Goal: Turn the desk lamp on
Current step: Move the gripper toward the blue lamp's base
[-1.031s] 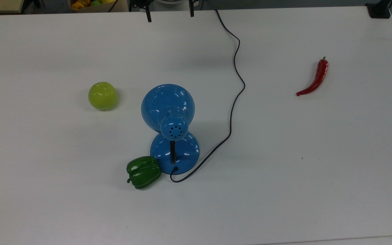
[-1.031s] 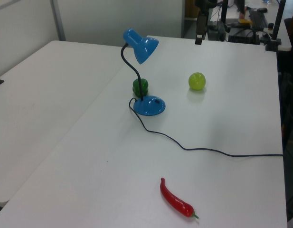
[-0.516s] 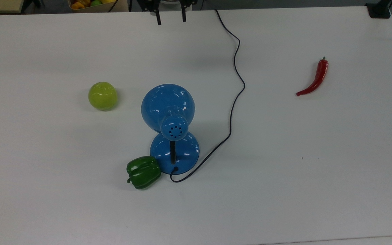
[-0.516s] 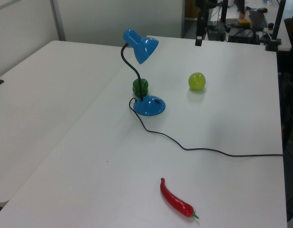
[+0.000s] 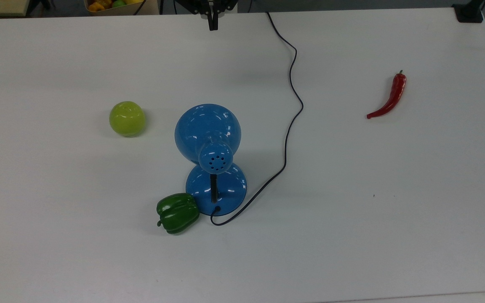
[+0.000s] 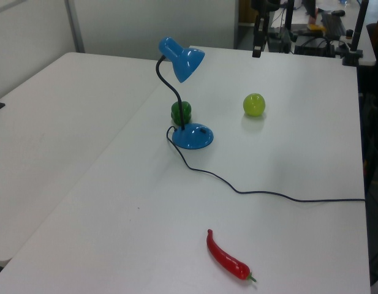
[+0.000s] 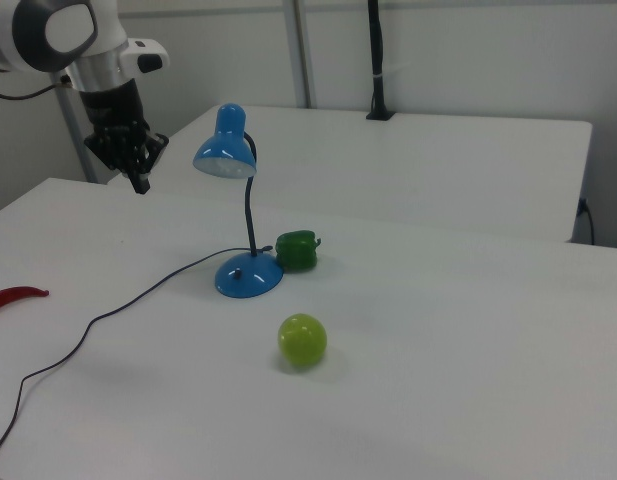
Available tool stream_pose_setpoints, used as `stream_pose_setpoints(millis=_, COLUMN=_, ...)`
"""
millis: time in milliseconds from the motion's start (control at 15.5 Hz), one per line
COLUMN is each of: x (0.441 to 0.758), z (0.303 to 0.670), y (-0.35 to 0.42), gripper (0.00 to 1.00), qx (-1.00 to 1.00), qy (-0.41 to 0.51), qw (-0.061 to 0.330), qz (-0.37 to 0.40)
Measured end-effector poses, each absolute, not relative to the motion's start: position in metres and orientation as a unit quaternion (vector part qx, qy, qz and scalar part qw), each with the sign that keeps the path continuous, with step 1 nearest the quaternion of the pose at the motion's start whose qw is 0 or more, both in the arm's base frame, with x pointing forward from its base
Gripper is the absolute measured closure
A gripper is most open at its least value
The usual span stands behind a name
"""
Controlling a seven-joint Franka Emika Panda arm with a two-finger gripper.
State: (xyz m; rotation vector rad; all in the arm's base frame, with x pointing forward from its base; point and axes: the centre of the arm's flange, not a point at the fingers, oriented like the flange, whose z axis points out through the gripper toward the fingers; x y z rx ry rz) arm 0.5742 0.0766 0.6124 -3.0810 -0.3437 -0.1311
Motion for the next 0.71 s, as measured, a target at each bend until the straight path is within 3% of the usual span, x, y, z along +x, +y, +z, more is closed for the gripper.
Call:
stream_pose_setpoints(millis=193, x=0.574, z=0.611, y=0.078, gripper=0.99, qx=-0.993, qy=-0.112, qw=0.019, qz=-0.041)
stream_pose_setpoints(millis=709, x=0.575, z=0.597, y=0.084, gripper=0.99, qx=-0.993, qy=-0.116, qw=0.021, qz=-0.027)
